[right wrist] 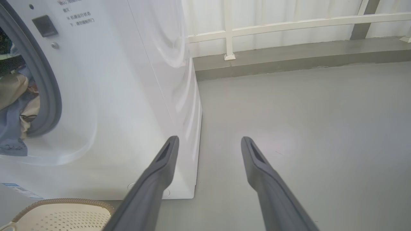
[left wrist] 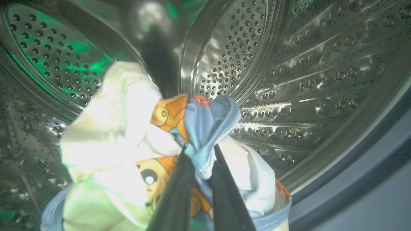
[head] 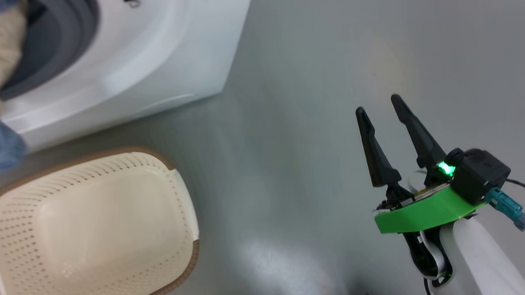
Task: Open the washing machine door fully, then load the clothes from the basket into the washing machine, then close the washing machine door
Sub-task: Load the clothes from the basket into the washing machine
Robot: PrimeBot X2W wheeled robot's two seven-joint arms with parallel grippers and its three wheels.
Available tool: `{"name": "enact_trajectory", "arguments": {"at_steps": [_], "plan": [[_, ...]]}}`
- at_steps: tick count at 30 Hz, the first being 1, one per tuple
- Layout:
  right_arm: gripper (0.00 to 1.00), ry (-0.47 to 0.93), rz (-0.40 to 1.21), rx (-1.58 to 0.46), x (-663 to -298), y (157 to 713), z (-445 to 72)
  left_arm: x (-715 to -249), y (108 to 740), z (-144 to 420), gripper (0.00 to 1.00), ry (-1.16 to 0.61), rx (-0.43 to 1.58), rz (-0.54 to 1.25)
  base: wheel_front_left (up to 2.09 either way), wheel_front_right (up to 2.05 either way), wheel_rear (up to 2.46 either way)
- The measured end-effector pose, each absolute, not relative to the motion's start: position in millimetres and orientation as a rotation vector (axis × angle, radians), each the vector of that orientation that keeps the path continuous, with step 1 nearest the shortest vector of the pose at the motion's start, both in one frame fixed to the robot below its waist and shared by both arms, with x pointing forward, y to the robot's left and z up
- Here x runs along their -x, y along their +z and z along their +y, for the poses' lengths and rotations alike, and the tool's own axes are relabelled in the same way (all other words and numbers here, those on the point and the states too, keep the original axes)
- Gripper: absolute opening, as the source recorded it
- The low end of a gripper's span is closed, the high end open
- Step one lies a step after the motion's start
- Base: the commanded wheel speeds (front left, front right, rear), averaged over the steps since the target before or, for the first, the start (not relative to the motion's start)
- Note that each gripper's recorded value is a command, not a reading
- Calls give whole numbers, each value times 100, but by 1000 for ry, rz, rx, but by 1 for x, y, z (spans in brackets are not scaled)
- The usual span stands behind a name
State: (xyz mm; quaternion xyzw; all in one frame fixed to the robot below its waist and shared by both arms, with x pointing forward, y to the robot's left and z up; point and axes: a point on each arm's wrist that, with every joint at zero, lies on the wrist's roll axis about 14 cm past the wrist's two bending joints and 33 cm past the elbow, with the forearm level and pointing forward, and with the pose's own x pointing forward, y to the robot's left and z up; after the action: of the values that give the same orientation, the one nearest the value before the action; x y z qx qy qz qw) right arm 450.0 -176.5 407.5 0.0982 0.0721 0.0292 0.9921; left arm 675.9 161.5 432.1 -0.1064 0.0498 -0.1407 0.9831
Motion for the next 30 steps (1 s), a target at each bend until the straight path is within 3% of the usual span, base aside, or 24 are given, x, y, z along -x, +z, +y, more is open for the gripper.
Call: {"name": "enact_trajectory", "arguments": {"at_steps": [10, 17, 18, 19, 20, 25, 30], "plan": [[100, 32, 198, -186, -451, 384, -186, -729, 501, 171, 0, -230, 340, -199, 0, 0, 0], [100, 30, 200, -182, -452, 383, -187, -728, 490, 168, 0, -208, 355, -195, 0, 0, 0], [100, 31, 199, -183, -452, 384, -186, -726, 478, 166, 24, -208, 341, -159, 0, 0, 0], [100, 33, 198, -184, -453, 384, -185, -724, 466, 165, 95, -209, 326, -119, 0, 0, 0], [100, 34, 197, -185, -453, 384, -185, -720, 452, 161, 100, -217, 304, -74, 0, 0, 0], [100, 43, 195, -190, -453, 385, -182, -704, 394, 149, 100, -259, 220, 195, 0, 0, 0], [100, 50, 191, -194, -453, 388, -179, -696, 374, 147, 100, -271, 180, 350, 0, 0, 0]]}}
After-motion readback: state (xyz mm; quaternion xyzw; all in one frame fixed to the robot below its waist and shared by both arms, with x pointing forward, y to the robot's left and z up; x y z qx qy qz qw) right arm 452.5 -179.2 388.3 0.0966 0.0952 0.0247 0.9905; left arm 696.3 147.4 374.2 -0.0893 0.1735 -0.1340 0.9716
